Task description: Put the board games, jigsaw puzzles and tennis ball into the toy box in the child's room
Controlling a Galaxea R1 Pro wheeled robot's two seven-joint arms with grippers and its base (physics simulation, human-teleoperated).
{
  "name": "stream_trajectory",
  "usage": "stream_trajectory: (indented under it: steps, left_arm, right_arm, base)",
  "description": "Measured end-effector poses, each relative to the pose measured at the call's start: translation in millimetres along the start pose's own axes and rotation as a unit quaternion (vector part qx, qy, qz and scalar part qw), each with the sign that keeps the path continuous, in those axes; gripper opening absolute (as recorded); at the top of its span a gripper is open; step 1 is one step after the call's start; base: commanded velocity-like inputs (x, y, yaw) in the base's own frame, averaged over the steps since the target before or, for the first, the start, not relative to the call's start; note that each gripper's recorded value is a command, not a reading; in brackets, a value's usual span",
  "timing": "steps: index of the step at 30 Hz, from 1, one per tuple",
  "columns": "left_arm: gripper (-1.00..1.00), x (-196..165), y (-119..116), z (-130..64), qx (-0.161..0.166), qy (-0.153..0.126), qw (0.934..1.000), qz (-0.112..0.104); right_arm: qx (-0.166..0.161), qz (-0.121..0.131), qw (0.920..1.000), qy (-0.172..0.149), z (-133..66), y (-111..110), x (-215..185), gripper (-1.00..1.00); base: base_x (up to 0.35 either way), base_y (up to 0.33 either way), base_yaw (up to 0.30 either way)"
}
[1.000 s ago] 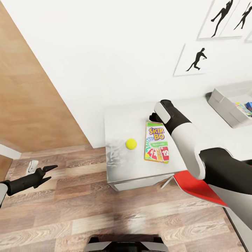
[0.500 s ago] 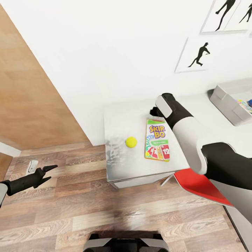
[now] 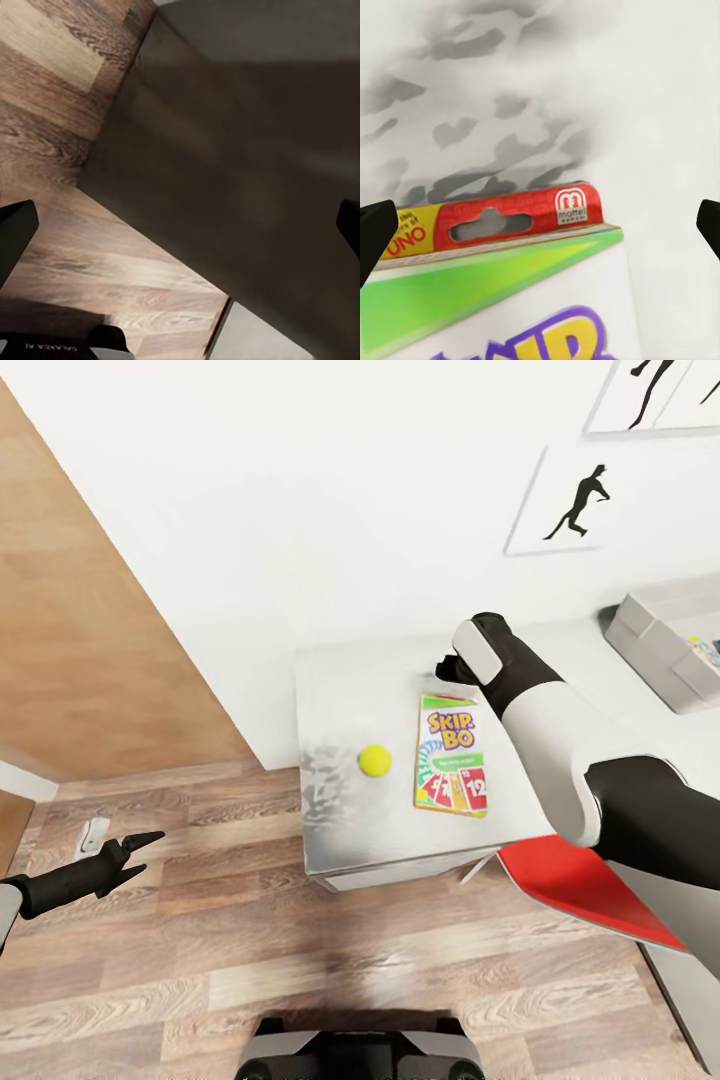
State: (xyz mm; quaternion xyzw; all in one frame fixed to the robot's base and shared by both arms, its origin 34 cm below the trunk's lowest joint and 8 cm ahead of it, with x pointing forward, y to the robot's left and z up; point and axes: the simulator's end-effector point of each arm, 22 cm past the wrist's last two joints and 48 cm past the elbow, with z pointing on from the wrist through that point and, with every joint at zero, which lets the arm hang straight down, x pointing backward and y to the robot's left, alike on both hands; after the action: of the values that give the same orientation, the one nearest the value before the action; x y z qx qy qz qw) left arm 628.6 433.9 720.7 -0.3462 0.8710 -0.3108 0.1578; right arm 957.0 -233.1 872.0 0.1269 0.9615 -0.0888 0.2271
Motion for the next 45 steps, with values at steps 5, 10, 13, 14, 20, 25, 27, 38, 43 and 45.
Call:
stream_trajectory:
  steps: [5, 10, 13, 14, 20, 25, 27, 38, 43, 45]
  left_arm:
    - [1.00, 1.9, 3.9, 2.1, -0.003, 0.002, 1.0000, -0.002]
    - [1.00, 3.7, 7.7, 4.2, -0.006, 0.005, 1.0000, -0.004]
    - [1.00, 4.8, 10.0, 5.4, -0.008, 0.006, 0.9999, -0.005]
    - [1.00, 5.1, 10.8, 5.8, -0.008, 0.007, 0.9999, -0.005]
    - [1.00, 7.4, 15.6, 8.1, -0.012, 0.009, 0.9999, -0.007]
    - [1.00, 9.2, 19.3, 10.1, -0.015, 0.011, 0.9998, -0.009]
    - [1.00, 10.0, 20.9, 10.8, -0.016, 0.012, 0.9998, -0.010]
    - [1.00, 13.2, 28.1, 13.6, -0.021, 0.016, 0.9996, -0.013]
    - [1.00, 13.4, 28.0, 14.0, -0.020, 0.016, 0.9996, -0.013]
    - [1.00, 13.2, 28.1, 13.8, -0.020, 0.016, 0.9996, -0.013]
  right_arm:
    - [0.001, -0.001, 1.0000, 0.004, 6.0, -0.4, 4.0, 1.00]
    - [0.002, -0.001, 1.0000, 0.008, 11.6, -0.2, 7.9, 1.00]
    - [0.003, -0.002, 0.9999, 0.011, 15.0, 0.1, 10.3, 1.00]
    - [0.003, -0.002, 0.9999, 0.011, 16.1, 0.1, 11.1, 1.00]
    - [0.004, -0.003, 0.9999, 0.016, 22.8, 0.7, 16.2, 1.00]
    - [0.005, -0.004, 0.9998, 0.020, 28.3, 1.2, 20.4, 1.00]
    - [0.005, -0.004, 0.9997, 0.022, 30.5, 1.4, 22.0, 1.00]
    - [0.008, -0.011, 0.9995, 0.028, 39.5, 1.9, 29.4, 1.00]
    - [0.009, -0.015, 0.9994, 0.029, 39.6, 2.0, 30.2, 1.00]
    - [0.010, -0.016, 0.9994, 0.029, 39.7, 2.0, 30.5, 1.00]
  base:
    - [0.000, 0.000, 0.000]
    - [0.000, 0.000, 0.000]
    - [0.000, 0.000, 0.000]
    - [0.000, 0.000, 0.000]
    - [0.000, 0.000, 0.000]
    - [0.000, 0.000, 0.000]
    - [0.000, 0.000, 0.000]
    - [0.000, 0.000, 0.000]
    - [0.000, 0.000, 0.000]
    - [0.000, 0.000, 0.000]
